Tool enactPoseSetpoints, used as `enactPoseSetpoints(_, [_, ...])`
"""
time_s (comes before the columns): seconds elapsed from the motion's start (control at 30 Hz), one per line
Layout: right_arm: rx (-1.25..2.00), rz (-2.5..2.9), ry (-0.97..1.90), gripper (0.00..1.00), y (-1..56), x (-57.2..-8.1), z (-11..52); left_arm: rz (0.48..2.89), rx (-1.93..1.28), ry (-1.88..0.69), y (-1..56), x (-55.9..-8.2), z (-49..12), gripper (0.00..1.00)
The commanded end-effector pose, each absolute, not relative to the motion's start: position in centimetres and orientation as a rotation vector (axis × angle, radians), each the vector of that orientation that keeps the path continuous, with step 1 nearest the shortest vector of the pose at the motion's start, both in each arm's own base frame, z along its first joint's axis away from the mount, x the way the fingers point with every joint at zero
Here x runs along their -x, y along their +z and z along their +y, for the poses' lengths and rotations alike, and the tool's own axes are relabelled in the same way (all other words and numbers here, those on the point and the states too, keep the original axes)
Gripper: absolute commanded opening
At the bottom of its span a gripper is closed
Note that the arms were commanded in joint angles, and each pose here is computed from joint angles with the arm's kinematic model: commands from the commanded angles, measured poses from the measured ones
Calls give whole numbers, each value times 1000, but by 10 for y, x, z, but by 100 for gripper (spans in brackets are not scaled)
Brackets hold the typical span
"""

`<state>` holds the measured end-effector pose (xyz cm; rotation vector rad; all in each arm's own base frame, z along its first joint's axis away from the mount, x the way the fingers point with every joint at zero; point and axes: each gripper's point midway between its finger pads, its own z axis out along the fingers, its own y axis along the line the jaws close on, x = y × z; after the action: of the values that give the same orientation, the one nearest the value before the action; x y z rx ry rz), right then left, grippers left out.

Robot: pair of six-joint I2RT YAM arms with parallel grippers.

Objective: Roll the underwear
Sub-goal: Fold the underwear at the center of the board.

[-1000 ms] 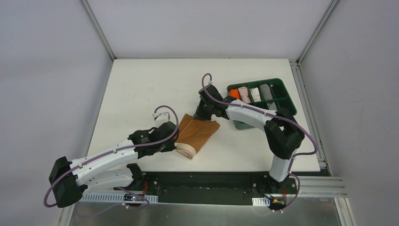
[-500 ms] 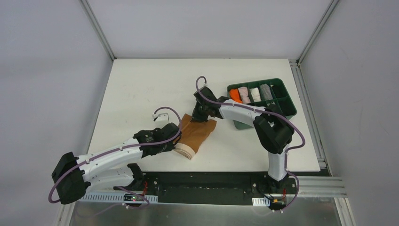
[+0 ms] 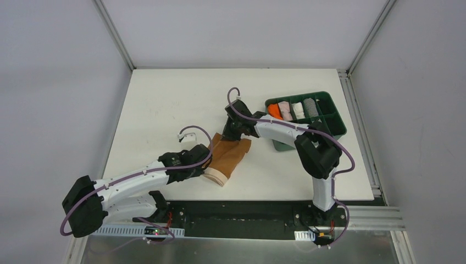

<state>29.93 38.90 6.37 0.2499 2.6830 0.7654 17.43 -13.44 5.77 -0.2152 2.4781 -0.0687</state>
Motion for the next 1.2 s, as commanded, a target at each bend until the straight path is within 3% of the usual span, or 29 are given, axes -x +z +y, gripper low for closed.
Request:
enactPoseSetpoints(0.0, [-251,2618,787,6,79,-317,400,2498,210,2,47,-173,-124,0])
enactPoseSetpoints(0.1, [-247,2615,797,17,77,-319,403,2496,222,14,45,-174,-123,0])
enactPoseSetpoints(0.2, [-237,2605,841,38,80,-320,410,2490,236,21,46,-177,-123,1])
enactPoseSetpoints(0.27, [-234,2596,860,46,87,-320,411,2486,240,18,48,-179,-125,17])
enactPoseSetpoints(0.3, [-233,2587,868,49,92,-320,411,2483,239,16,52,-181,-126,30])
enactPoseSetpoints(0.37, [-238,2569,878,52,102,-319,405,2475,230,17,60,-183,-127,42])
enactPoseSetpoints(0.43, [-253,2545,877,53,112,-316,395,2456,236,16,72,-187,-127,50])
enactPoseSetpoints(0.57, [-278,2492,889,54,131,-302,371,2397,265,-31,97,-190,-125,52])
enactPoseSetpoints(0.7, [-329,2486,942,52,132,-272,354,2366,329,-121,108,-186,-124,52])
enactPoseSetpoints(0.8, [-366,2505,993,46,125,-240,355,2416,353,-197,103,-178,-132,31])
enactPoseSetpoints(0.83, [-366,2519,1009,41,122,-228,358,2452,350,-221,99,-174,-137,27])
enactPoseSetpoints(0.97, [-371,2536,1079,8,113,-195,379,2554,355,-272,81,-168,-149,18])
enactPoseSetpoints(1.07, [-387,2566,1126,1,103,-179,396,2588,400,-289,65,-172,-147,10])
enactPoseSetpoints(1.17, [-391,2582,1161,0,97,-167,410,2623,438,-343,50,-174,-148,1])
